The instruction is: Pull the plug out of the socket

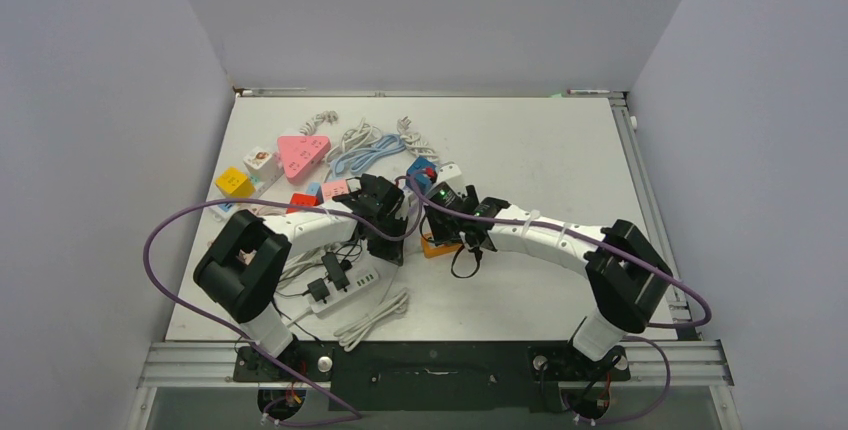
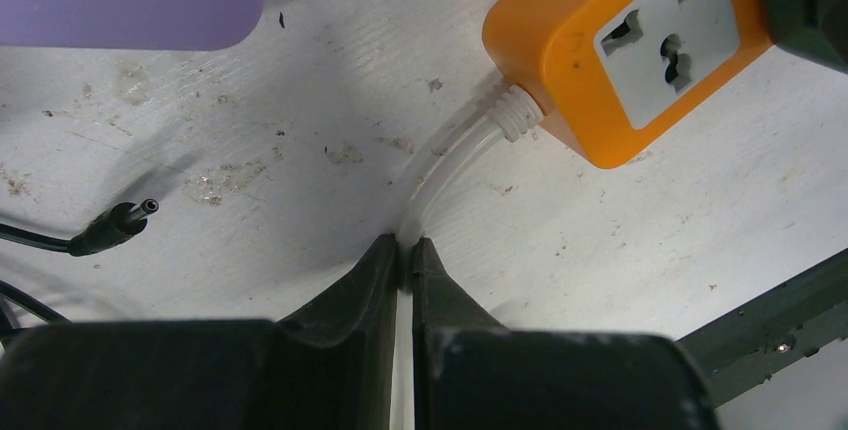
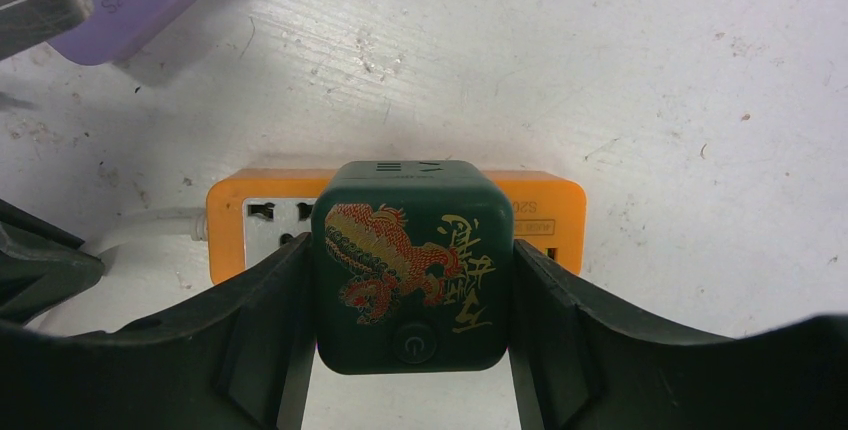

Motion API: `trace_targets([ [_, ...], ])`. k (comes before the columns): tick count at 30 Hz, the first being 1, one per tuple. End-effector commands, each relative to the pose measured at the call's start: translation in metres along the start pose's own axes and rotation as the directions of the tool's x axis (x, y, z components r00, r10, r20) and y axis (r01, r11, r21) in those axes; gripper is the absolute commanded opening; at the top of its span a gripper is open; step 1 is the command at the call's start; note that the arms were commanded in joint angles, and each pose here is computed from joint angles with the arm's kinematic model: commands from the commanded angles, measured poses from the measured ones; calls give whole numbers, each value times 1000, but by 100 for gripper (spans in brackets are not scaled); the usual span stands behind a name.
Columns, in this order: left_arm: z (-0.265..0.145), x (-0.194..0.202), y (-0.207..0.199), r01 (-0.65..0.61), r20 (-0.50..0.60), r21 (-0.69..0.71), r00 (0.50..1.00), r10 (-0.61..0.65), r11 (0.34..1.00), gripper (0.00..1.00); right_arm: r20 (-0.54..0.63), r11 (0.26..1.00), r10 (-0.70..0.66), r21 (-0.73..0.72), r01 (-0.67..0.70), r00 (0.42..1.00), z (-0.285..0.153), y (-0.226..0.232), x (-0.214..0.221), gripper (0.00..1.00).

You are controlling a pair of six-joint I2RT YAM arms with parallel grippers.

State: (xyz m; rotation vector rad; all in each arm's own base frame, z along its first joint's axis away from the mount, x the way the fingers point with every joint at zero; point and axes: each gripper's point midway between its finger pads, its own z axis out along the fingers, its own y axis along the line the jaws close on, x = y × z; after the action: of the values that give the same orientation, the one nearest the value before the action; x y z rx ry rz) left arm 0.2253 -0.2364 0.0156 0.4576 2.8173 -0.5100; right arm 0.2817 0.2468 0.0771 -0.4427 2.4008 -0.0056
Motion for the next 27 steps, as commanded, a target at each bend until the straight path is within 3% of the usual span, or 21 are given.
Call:
trace_targets([
  [1,-1,2,14,-13,-20,-64,1000,12,998,0,16,992,-39,122,37,999,-5,-21,-8,5],
  [6,-2,1,15,-14,-19,-66,1000,13,998,0,13,996,-23,89,22,1000,-5,-18,-8,5],
  [17,-1,2,16,-15,-23,-73,1000,13,997,0,-29,982,128,-134,-131,991,5,-19,-6,5],
  [27,-1,1,16,-15,-22,-75,1000,13,997,0,-35,987,133,-92,-135,991,7,-30,-2,5],
])
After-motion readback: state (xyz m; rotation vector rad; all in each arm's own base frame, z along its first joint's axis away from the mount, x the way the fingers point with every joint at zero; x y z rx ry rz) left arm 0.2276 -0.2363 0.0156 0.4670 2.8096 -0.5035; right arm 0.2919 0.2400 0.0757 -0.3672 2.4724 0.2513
